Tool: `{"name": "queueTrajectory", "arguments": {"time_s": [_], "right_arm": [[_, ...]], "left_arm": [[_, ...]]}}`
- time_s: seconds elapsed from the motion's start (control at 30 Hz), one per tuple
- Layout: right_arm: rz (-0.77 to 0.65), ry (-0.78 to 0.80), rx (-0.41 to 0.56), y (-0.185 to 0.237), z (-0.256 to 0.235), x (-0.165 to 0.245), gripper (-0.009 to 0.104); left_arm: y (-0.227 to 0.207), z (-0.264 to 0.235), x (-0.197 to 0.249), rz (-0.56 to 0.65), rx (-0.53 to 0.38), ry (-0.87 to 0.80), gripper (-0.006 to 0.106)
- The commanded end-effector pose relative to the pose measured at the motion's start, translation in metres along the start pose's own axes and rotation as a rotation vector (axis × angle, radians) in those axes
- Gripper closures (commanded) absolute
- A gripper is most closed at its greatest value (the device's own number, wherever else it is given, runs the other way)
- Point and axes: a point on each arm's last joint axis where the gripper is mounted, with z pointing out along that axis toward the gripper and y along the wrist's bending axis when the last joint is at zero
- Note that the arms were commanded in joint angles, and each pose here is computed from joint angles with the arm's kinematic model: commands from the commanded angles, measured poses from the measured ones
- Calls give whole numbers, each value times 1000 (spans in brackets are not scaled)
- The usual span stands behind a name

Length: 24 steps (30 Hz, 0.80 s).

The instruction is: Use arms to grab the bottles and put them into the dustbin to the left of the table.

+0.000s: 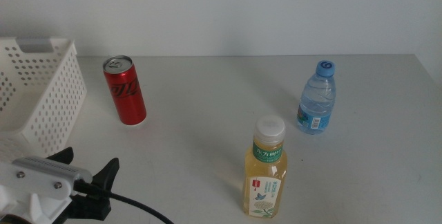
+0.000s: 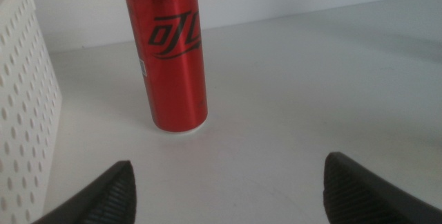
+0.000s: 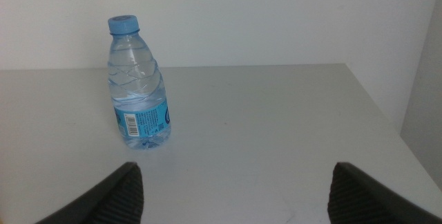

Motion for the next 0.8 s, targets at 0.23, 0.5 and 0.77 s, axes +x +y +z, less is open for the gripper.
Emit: {"name": "queueTrajectory", "arguments": {"time_s": [0.23, 0.5, 0.77], "right_arm": [[-20, -109, -7, 1, -3, -12, 1], [-20, -109, -7, 1, -3, -12, 1], [-20, -109, -7, 1, -3, -12, 1]], "left_arm": [[0, 0, -6, -33, 5, -115, 9], [2, 21, -14, -73, 2, -129, 9], [7, 68, -30, -93, -23, -91, 9]]}}
